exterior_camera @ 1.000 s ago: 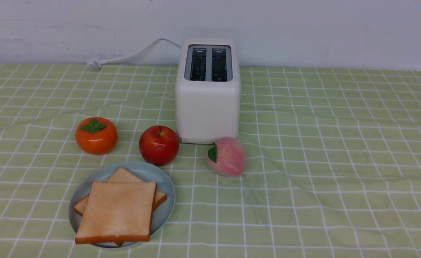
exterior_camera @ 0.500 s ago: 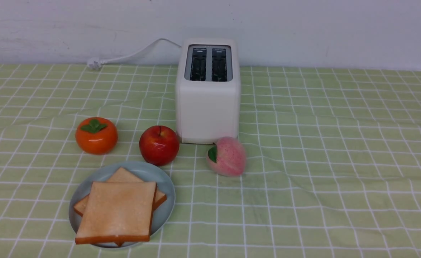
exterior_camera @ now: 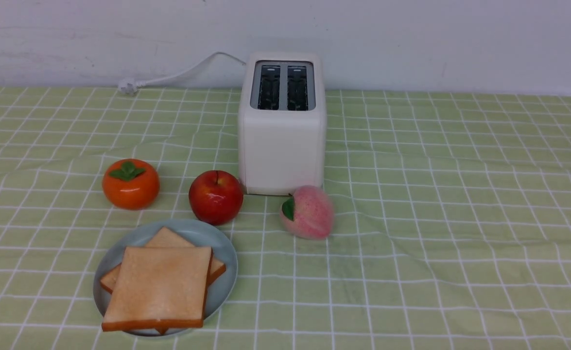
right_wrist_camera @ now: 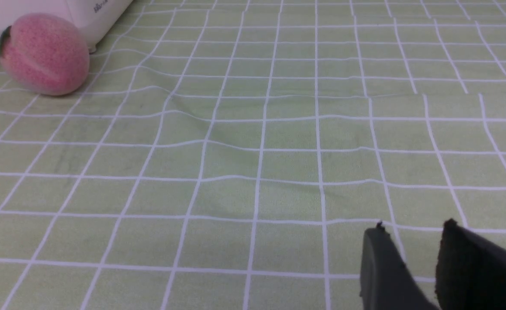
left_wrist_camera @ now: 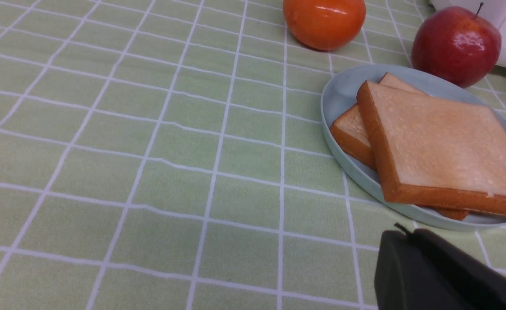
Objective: Take toasted bread from bread machine on green coffee tablecloth place on plate.
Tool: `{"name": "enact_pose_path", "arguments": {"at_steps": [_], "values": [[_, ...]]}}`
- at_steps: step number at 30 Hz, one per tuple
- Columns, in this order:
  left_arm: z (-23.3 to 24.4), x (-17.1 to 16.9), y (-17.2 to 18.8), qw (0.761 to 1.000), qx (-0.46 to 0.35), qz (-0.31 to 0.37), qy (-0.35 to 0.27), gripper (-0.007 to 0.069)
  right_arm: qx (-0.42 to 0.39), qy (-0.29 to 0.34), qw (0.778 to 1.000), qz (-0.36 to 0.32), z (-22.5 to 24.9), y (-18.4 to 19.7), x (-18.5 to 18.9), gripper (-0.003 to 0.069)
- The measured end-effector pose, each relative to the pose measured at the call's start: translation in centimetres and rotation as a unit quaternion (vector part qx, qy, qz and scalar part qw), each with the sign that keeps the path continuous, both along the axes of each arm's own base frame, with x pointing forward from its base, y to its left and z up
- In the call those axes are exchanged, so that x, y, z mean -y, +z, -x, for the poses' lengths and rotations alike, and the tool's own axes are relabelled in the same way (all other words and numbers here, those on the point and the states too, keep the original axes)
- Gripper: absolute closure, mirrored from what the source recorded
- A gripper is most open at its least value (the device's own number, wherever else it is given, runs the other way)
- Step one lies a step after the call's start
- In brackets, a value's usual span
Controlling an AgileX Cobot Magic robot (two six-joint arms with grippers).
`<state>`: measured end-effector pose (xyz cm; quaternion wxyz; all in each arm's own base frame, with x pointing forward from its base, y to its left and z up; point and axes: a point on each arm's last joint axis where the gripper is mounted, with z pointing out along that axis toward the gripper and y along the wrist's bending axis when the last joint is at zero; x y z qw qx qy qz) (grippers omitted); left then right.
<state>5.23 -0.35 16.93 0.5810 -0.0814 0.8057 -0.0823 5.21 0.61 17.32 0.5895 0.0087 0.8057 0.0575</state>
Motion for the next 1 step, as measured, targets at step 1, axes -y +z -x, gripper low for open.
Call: {"name": "enact_pose_path", "arguments": {"at_steps": [1], "values": [[0.00,0.00,0.00,1.000,0.000,0.000,0.000,0.0631,0.000,0.000,1.000,0.000,0.00,0.00,0.00,0.0455]]}}
